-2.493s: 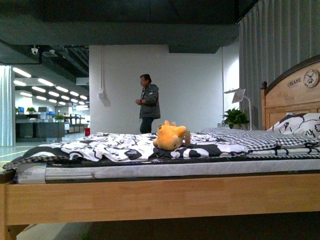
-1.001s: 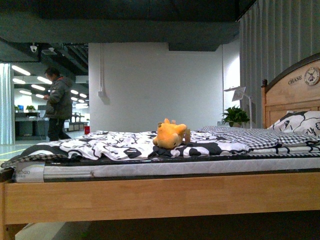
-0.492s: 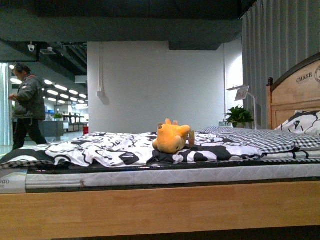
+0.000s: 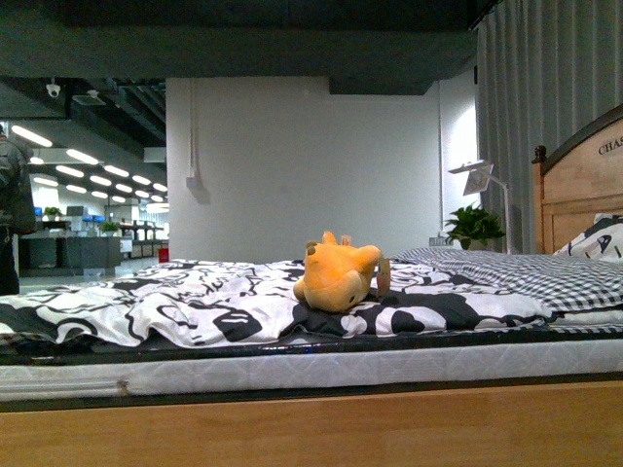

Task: Put away toys

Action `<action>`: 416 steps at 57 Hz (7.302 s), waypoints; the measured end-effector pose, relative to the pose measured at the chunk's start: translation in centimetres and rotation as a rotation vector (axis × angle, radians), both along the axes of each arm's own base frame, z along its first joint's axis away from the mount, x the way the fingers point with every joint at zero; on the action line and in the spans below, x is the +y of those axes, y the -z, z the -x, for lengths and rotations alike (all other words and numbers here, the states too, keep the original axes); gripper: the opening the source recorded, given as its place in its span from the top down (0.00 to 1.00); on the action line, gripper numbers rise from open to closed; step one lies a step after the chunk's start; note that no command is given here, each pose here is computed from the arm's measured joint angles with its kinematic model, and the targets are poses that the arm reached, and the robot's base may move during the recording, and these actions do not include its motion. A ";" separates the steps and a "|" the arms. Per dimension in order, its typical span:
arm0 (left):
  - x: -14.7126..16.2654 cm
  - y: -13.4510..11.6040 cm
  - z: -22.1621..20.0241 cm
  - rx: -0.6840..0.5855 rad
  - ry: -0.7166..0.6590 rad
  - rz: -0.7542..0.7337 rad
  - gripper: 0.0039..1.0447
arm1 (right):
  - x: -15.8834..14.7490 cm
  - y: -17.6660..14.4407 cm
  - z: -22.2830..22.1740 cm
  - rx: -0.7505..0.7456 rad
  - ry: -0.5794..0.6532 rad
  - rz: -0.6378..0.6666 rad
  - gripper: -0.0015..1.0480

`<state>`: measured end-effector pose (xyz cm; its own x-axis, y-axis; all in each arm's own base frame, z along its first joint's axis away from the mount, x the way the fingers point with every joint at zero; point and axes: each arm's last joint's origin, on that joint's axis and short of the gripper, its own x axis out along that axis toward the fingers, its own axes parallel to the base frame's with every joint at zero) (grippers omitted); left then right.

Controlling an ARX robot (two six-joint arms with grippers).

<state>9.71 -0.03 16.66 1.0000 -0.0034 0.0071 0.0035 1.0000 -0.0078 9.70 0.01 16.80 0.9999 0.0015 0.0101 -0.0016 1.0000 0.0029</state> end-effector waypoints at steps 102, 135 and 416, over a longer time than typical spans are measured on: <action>0.0 0.0 0.0 0.000 0.001 0.000 0.06 | 0.0 0.0 0.0 0.000 0.004 0.000 0.06; 0.0 0.0 0.0 0.001 -0.003 0.001 0.06 | 0.0 0.0 0.0 0.000 -0.003 0.000 0.06; 0.0 0.0 0.0 0.000 -0.002 0.000 0.06 | -4.3 -15.9 -2.5 -0.331 -0.301 -0.415 0.89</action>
<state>9.71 -0.03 16.66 1.0000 -0.0019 0.0071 0.0020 1.0000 -0.0078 12.15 -4.33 32.74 0.8999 0.2130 0.3804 -0.3512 0.8712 0.3430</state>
